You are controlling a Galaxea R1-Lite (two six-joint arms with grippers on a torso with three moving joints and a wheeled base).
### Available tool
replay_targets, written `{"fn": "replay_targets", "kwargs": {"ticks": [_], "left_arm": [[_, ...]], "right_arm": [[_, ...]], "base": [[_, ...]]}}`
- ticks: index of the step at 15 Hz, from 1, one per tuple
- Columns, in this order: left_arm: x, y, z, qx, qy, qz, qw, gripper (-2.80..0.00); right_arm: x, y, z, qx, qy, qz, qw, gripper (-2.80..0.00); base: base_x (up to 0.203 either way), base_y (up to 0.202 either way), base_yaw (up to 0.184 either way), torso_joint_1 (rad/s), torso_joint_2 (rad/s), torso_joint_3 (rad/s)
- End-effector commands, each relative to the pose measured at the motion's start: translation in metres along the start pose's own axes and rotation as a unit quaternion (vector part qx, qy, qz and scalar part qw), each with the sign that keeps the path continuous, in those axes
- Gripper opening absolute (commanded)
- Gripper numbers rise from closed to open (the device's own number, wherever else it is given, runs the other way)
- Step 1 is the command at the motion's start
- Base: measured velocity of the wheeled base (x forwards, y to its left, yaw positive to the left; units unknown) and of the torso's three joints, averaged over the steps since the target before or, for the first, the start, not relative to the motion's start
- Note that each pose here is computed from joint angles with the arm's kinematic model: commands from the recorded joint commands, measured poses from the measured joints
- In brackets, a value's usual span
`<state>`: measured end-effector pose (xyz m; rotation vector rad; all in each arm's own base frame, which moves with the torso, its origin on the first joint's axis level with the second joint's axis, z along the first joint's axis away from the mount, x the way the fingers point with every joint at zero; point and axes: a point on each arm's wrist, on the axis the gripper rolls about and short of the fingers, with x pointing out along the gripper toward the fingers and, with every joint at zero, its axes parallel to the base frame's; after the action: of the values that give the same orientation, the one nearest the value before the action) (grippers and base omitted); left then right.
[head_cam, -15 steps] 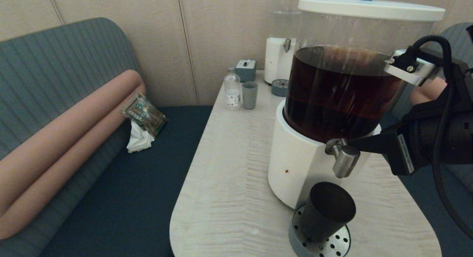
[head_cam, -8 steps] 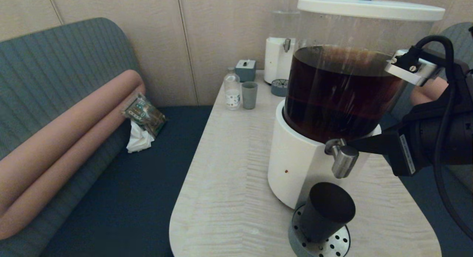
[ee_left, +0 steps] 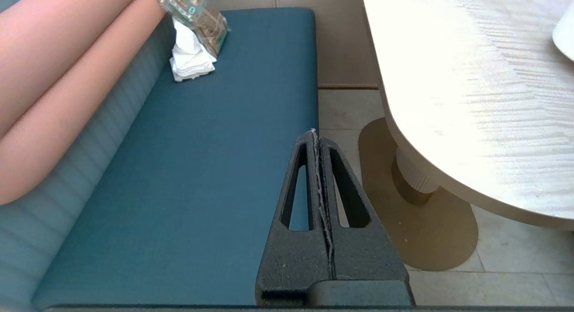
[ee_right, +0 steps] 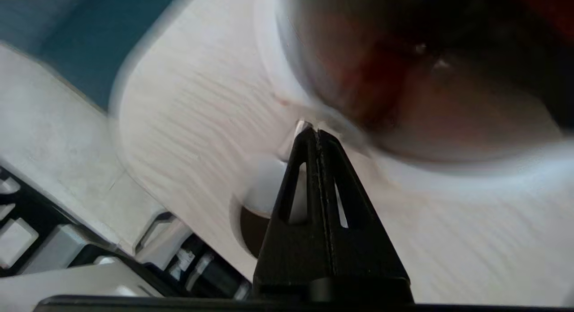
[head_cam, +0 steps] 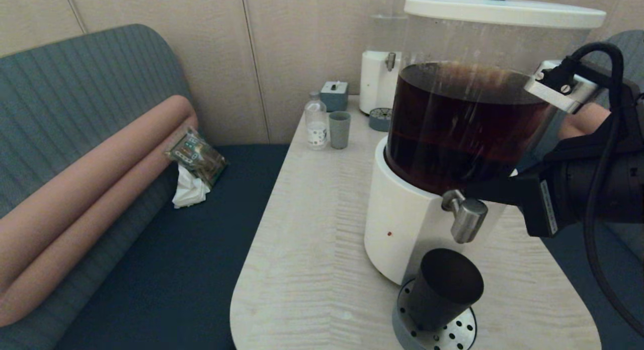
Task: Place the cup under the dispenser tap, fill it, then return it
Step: Turn on the faucet
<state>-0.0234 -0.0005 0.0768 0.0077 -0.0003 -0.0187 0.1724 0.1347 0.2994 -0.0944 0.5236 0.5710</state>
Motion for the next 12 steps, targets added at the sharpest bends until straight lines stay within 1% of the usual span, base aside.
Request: {"fn": "replay_targets", "kwargs": {"ticks": [1, 3, 5, 9, 12], "left_arm": [[0.0001, 0.0, 0.0, 0.0, 0.001, 0.0, 1.0, -2.8], [0.0001, 0.0, 0.0, 0.0, 0.001, 0.0, 1.0, -2.8], [0.0, 0.0, 0.0, 0.0, 0.0, 0.0, 1.0, -2.8], [0.0, 0.0, 0.0, 0.0, 0.0, 0.0, 1.0, -2.8], [0.0001, 0.0, 0.0, 0.0, 0.001, 0.001, 1.0, -2.8]], "right_arm": [[-0.0003, -0.001, -0.0044, -0.005, 0.005, -0.004, 1.0, -2.8], [-0.0008, -0.0012, -0.0066, -0.006, -0.001, -0.003, 1.0, -2.8], [-0.0033, -0.0009, -0.007, -0.006, -0.003, 0.009, 1.0, -2.8], [-0.0072, -0.001, -0.0083, -0.006, -0.011, 0.013, 1.0, -2.8], [-0.0088, -0.0001, -0.0086, -0.007, -0.01, 0.037, 0.999, -2.8]], "base": [[0.0, 0.0, 0.0, 0.0, 0.0, 0.0], [0.0, 0.0, 0.0, 0.0, 0.0, 0.0], [0.0, 0.0, 0.0, 0.0, 0.0, 0.0], [0.0, 0.0, 0.0, 0.0, 0.0, 0.0], [0.0, 0.0, 0.0, 0.0, 0.0, 0.0]]}}
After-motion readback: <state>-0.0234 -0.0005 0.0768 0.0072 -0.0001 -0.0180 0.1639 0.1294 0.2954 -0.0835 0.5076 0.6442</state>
